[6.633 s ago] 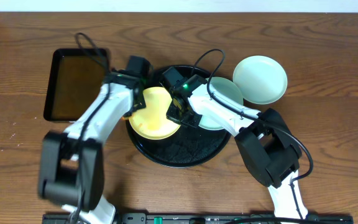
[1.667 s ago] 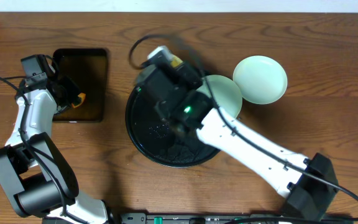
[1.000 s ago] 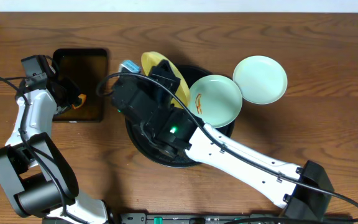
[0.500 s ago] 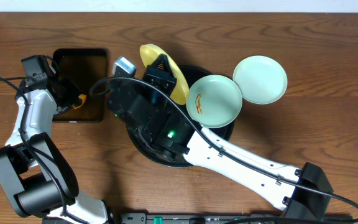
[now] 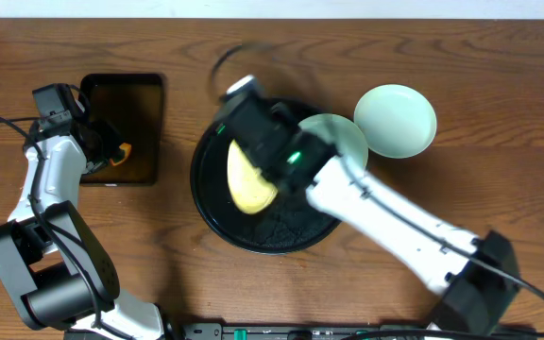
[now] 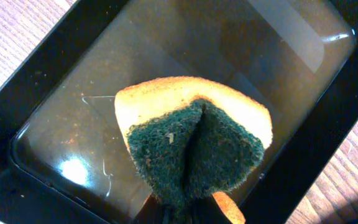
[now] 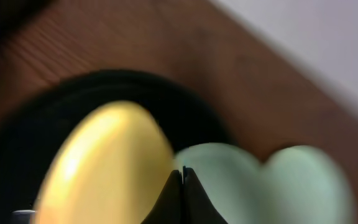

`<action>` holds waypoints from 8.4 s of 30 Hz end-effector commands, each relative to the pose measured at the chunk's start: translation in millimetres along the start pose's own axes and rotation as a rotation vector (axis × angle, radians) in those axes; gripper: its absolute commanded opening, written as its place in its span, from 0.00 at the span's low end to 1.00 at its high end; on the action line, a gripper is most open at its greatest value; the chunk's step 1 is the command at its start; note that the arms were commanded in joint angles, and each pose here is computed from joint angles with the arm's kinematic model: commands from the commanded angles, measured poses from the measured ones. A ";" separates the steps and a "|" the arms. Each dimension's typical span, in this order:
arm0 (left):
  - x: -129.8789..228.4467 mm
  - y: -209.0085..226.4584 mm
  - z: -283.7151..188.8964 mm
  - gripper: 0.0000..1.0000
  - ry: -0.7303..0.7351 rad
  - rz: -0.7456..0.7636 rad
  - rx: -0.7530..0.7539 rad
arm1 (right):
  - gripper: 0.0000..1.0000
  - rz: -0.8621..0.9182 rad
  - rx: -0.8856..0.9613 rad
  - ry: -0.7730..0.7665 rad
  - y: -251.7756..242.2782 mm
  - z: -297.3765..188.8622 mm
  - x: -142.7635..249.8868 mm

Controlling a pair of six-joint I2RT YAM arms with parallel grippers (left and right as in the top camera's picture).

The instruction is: Clean dirty plates on tray and stack at the side

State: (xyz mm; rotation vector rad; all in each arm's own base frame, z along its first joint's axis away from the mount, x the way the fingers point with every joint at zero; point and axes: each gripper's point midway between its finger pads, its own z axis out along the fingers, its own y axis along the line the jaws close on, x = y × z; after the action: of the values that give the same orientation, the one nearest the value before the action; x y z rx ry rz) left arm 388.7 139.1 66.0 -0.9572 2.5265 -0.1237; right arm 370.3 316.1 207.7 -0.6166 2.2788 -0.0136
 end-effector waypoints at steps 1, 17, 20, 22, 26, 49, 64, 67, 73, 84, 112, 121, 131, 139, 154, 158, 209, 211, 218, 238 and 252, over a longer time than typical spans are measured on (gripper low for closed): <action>1.2 0.7 -1.4 0.08 0.002 -0.010 -0.002 | 0.01 0.397 -0.334 0.016 -12.6 -31.8 -23.4; 1.5 -8.2 -1.6 0.08 0.009 -0.019 0.047 | 0.18 0.762 -0.396 0.221 -180.9 -24.1 45.6; 2.1 -7.9 -1.6 0.08 0.012 -0.019 0.046 | 0.46 0.679 -0.394 0.253 -158.4 -24.5 48.2; 2.7 -7.7 -1.6 0.08 0.014 -0.020 0.046 | 0.62 0.640 -0.334 0.298 -144.7 -20.2 55.9; 3.1 -7.6 -1.6 0.08 0.015 -0.020 0.045 | 0.68 0.579 -0.209 0.374 -112.2 -4.8 69.0; 3.9 -7.2 -1.6 0.08 0.019 -0.020 0.043 | 0.50 0.321 -0.123 0.553 -7.9 87.3 128.5; 4.0 -7.1 -1.6 0.08 0.019 -0.020 0.043 | 0.42 0.314 -0.128 0.615 7.8 99.3 148.6; 4.1 -7.1 -1.6 0.08 0.020 -0.020 0.043 | 0.42 0.310 -0.128 0.621 10.7 98.7 150.3; 4.2 -7.1 -1.6 0.08 0.020 -0.021 0.043 | 0.36 0.292 -0.134 0.629 18.5 97.1 153.6; 4.7 -7.0 -1.6 0.08 0.022 -0.021 0.042 | 0.36 0.277 -0.126 0.637 22.3 96.1 158.8; 4.9 -6.8 -1.6 0.08 0.023 -0.021 0.042 | 0.21 0.225 -0.207 0.658 61.4 81.4 165.2; 5.9 -6.5 -1.6 0.08 0.027 -0.021 0.040 | 0.29 0.256 -0.128 0.696 63.2 71.9 176.4; 5.8 -6.5 -1.6 0.08 0.026 -0.021 0.040 | 0.30 0.295 -0.028 0.696 49.8 75.8 186.0; 5.8 -6.5 -1.6 0.08 0.026 -0.021 0.040 | 0.33 0.358 0.004 0.688 47.9 81.7 191.7; 4.9 -6.8 -1.6 0.08 0.023 -0.021 0.042 | 0.25 0.426 -0.050 0.724 52.9 106.1 201.1; 4.8 -6.9 -1.6 0.07 0.022 -0.021 0.042 | 0.01 0.412 -0.070 0.718 57.9 105.9 199.7; 4.9 -6.8 -1.6 0.08 0.023 -0.021 0.042 | 0.01 1.117 0.129 0.488 -316.6 47.7 186.3; 4.9 -6.8 -1.6 0.08 0.023 -0.021 0.042 | 0.01 1.110 0.129 0.472 -319.6 49.8 184.8; 5.0 -6.8 -1.6 0.08 0.023 -0.021 0.042 | 0.32 1.097 0.132 0.441 -321.3 55.6 178.1; 5.0 -6.8 -1.6 0.08 0.023 -0.021 0.042 | 0.63 0.662 -0.109 0.521 -197.8 73.0 140.5; 4.9 -6.8 -1.6 0.08 0.023 -0.021 0.042 | 0.66 0.377 0.075 0.602 -166.2 113.2 164.5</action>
State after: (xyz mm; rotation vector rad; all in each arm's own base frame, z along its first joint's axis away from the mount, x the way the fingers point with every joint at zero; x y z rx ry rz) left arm 389.6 132.4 66.0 -0.9727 2.5254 -0.1814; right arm 418.0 129.8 53.9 -0.1011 2.9402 0.0151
